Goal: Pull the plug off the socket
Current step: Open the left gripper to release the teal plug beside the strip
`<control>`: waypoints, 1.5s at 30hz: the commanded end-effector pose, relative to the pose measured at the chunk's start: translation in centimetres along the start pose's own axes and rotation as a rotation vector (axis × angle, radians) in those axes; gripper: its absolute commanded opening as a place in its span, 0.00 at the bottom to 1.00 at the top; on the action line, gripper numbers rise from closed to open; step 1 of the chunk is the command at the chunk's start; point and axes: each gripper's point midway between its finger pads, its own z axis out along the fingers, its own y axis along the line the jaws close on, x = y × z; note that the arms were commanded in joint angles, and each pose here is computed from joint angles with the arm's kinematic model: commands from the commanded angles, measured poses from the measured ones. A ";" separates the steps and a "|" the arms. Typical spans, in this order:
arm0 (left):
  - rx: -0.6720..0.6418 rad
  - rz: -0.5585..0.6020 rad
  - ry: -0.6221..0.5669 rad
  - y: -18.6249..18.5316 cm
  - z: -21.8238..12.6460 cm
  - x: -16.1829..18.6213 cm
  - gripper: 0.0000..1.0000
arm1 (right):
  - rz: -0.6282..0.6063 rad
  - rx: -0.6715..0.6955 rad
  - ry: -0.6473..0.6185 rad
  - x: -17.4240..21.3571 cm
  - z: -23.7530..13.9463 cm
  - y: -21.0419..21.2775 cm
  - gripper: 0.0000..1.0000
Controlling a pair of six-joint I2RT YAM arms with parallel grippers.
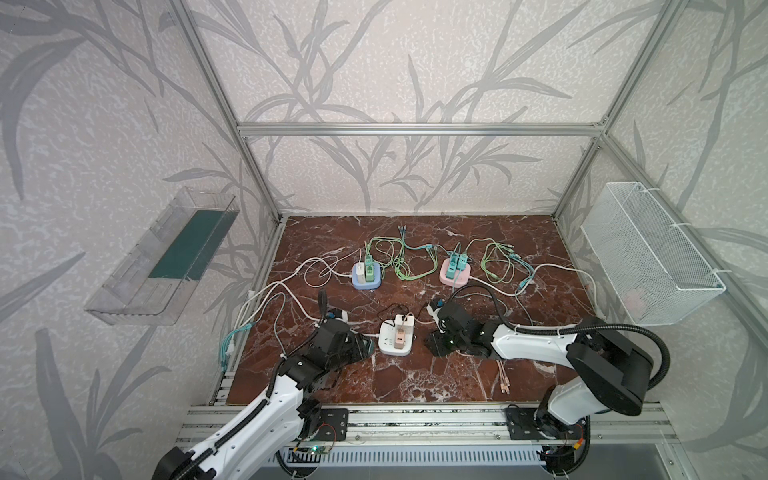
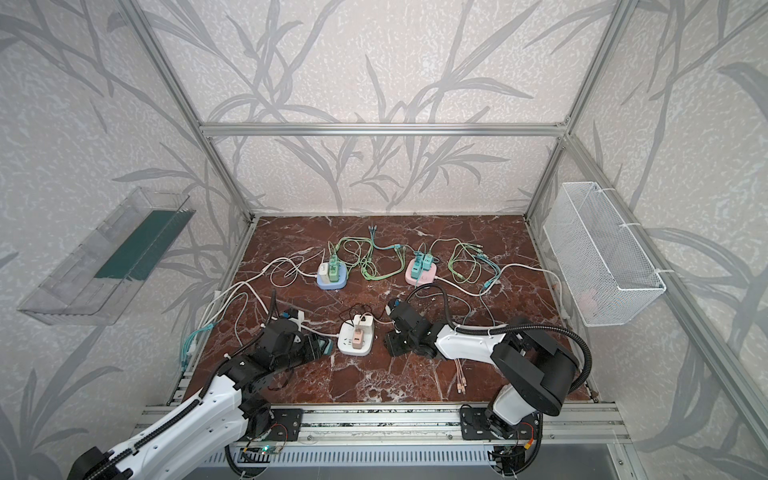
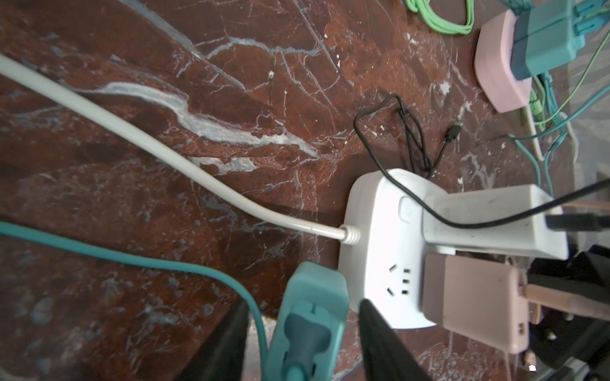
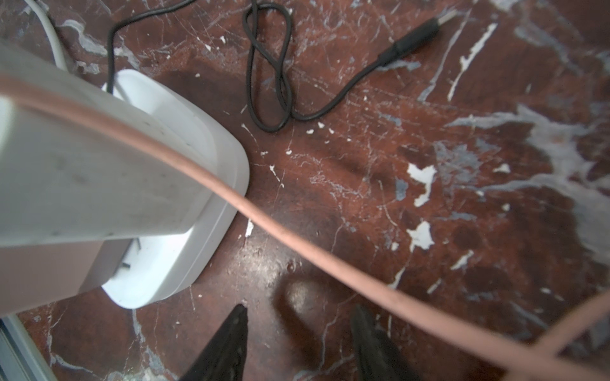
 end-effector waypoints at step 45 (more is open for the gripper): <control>-0.094 0.363 -0.177 -8.1 -4.0 -2.5 0.79 | 0.067 -0.070 -0.034 1.5 -2.2 0.3 0.52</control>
